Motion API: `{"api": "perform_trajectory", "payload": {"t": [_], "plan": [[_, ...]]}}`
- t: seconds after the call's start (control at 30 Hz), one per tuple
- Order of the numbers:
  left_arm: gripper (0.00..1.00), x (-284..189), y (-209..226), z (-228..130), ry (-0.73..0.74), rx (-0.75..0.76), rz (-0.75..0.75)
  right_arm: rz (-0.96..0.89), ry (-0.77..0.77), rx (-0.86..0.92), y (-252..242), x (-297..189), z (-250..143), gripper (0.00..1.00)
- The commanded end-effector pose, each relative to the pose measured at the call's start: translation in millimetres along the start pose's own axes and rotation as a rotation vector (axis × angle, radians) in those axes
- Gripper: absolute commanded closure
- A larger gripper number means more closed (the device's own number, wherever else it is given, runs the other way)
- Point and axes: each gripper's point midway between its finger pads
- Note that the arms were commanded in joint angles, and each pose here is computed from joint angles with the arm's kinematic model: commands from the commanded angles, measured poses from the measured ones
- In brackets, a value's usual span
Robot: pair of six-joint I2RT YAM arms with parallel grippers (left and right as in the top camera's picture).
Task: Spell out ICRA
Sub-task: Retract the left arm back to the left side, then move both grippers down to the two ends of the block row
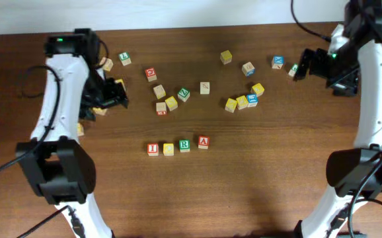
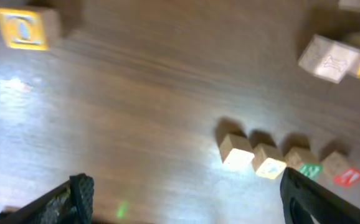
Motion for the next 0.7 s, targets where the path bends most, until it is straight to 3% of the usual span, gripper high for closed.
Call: {"api": "perform_trajectory", "payload": {"t": [0.0,0.23,0.33,0.4,0.5,0.57,0.6,0.67], "plan": [[0.15,-10.5,-5.5,-3.3,-0.026,0.038,-0.029,0.013,0.111,-0.125,23.1,25.6,-25.4,0.02],[0.15,-92.2,13.3,-57.6,-0.219,0.046,-0.042,-0.017,0.228,-0.168,34.4,49.7,-54.8,0.02],[0.12,-94.7,18.3,-70.7,-0.295,0.048,-0.055,-0.029,0.268,-0.194,40.4,61.0,-66.5,0.01],[0.11,-76.6,20.2,-73.7,-0.272,0.047,-0.049,-0.035,0.288,-0.233,50.4,74.1,-75.6,0.24],[0.16,-16.4,22.1,-72.6,-0.193,0.044,-0.035,-0.051,0.329,-0.291,62.7,93.5,-93.6,0.43],[0.46,20.4,20.8,-72.8,-0.163,0.045,-0.046,-0.06,0.35,-0.321,69.4,113.0,-105.9,0.74],[0.56,28.8,19.2,-72.1,-0.161,0.046,-0.056,-0.064,0.354,-0.325,70.8,120.6,-109.4,0.81],[0.61,48.5,17.1,-66.9,-0.171,0.047,-0.068,-0.066,0.352,-0.313,76.2,150.3,-120.2,0.96]]}}
Point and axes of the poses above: each gripper's point midway between its finger pads, its own x axis out along the fingers, its own y axis along the line the jaws close on, z = x × y, and after that the axes turned 3 degrees about x, right-handed
